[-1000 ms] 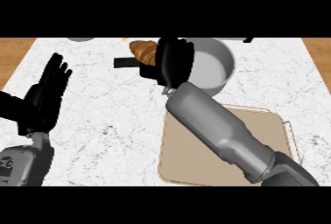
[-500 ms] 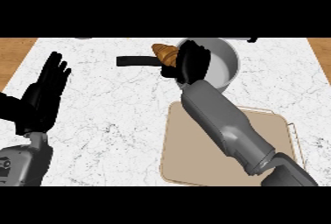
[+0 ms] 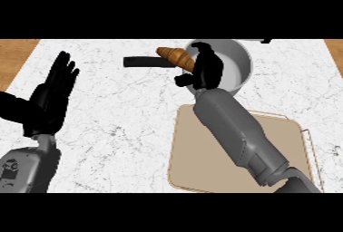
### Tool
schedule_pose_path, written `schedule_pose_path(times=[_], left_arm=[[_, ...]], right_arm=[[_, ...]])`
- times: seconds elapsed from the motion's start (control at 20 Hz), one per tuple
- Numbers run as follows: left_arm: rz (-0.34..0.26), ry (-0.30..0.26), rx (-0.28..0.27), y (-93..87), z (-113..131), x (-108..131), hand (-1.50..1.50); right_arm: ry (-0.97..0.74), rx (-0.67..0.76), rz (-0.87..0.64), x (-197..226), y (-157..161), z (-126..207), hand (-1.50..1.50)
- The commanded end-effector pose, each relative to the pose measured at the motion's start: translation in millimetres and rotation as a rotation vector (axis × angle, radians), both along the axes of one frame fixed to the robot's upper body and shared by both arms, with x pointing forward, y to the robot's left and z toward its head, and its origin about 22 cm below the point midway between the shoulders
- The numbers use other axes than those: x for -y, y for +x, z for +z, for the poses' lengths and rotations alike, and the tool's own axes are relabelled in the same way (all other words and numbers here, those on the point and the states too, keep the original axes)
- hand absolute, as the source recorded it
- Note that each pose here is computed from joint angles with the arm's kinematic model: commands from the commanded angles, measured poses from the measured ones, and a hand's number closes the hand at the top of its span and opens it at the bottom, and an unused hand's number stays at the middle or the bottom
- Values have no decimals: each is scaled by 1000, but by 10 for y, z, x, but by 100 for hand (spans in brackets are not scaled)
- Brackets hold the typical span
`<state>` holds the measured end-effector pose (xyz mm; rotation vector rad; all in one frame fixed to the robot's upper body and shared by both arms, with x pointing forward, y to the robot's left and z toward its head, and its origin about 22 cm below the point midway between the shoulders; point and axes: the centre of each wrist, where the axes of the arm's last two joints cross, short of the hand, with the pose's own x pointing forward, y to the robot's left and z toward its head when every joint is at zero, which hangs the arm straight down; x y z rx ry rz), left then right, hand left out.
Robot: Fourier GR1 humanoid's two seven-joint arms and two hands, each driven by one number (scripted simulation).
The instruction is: Pick the croissant from the tray and place it in the pot
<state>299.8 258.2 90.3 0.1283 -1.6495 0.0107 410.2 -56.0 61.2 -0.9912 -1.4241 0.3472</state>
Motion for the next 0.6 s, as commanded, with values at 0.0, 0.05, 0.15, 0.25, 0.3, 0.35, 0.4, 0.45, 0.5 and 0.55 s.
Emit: schedule_pose_path(times=[0.0, 0.05, 0.15, 0.25, 0.3, 0.35, 0.4, 0.45, 0.5, 0.55], left_arm=[[-10, -9, -1, 22, 26, 90, 0], [-3, -9, -6, 19, 128, -64, 0], [10, 1, 3, 16, 94, -46, 0], [17, 12, -4, -17, 78, -66, 0], [17, 11, 13, -9, -33, 4, 0], [28, 12, -14, -11, 85, -110, 0], [33, 1, -21, -111, -125, -55, 0], [52, 7, -11, -50, -60, -148, 0], [46, -11, -6, -44, 104, -65, 0], [60, -8, -18, 23, -25, -281, 0]], right_arm=[[197, 145, 54, -20, -10, 204, -150], [213, 169, 35, 54, -40, 75, -150], [271, 215, 36, 110, -30, 85, -150], [344, 266, 51, 90, -67, 147, -150], [386, 275, 43, 123, -24, 213, -150], [405, 274, 30, 187, -11, 156, -150], [452, 283, 47, 252, -35, 162, -150], [464, 309, 55, 297, -38, 124, -150], [467, 302, 53, 517, -41, 23, -150], [467, 280, 69, 372, -81, -54, -150]])
